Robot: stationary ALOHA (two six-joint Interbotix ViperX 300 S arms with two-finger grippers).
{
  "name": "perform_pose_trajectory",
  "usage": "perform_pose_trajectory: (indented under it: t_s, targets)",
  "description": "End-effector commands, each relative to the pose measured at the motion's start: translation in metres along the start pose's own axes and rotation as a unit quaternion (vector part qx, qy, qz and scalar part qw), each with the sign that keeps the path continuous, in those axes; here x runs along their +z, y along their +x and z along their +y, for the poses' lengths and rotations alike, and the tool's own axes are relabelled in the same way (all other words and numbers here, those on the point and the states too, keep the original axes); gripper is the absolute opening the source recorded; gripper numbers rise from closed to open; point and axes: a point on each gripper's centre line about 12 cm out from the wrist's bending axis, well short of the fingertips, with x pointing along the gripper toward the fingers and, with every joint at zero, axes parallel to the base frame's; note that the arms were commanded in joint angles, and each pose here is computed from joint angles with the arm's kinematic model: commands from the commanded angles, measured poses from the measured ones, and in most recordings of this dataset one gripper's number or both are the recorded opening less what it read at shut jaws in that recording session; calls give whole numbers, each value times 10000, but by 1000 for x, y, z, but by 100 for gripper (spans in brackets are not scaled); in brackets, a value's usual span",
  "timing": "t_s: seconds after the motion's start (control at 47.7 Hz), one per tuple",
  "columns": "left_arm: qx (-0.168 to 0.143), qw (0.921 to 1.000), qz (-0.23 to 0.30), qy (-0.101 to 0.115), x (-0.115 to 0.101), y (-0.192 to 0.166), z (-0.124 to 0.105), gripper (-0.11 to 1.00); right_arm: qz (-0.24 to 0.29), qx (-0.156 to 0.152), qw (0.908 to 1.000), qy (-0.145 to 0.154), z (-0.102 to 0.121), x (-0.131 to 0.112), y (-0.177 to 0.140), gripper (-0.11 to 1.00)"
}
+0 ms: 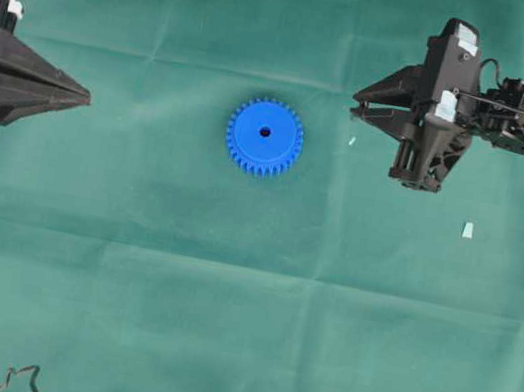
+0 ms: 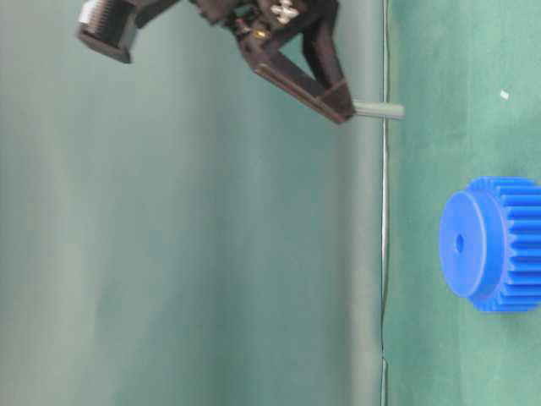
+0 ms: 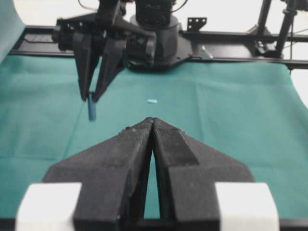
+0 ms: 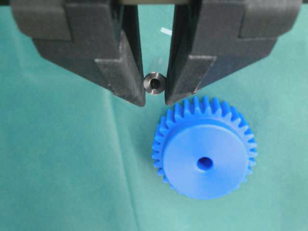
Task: Insert the shaft into the center hole of the gear.
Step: 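Lower the right gripper and close it around the silver shaft, then lift the shaft and carry it left over the blue gear's center hole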
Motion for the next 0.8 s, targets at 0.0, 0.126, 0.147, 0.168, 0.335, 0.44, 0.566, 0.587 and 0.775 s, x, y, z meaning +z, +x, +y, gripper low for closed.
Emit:
perform_pose_trajectory:
  t_s: [0.0,0.126,0.147,0.168,0.335,0.44,0.566,0.587,0.775]
  targets:
    - [-14,9999,-130,15,11,2,-1,0,-183,28,9998,-9,2,15,-7,20]
    - [-14,9999,-130,15,11,2,-1,0,-188,60,9998,-23,5,15,-6,20]
    - [-14,9999,-130,15,11,2,-1,0,-210,73,9997,-31,6,16,-6,20]
    - [-13,9999,-122,15,10,2,-1,0,-225,86,9997,-40,7,16,-5,20]
    - [-13,9999,-122,7,11,2,-1,0,-378,204,9990,-107,17,28,6,20]
    - [-14,9999,-130,7,11,2,-1,0,-389,262,9988,-136,24,36,18,20]
    - [-14,9999,-130,7,11,2,-1,0,-400,334,9985,-190,32,50,38,20]
    - [-14,9999,-130,7,11,2,-1,0,-399,347,9984,-198,34,51,40,20]
    - [-14,9999,-130,7,11,2,-1,0,-429,374,9981,-252,39,64,61,20]
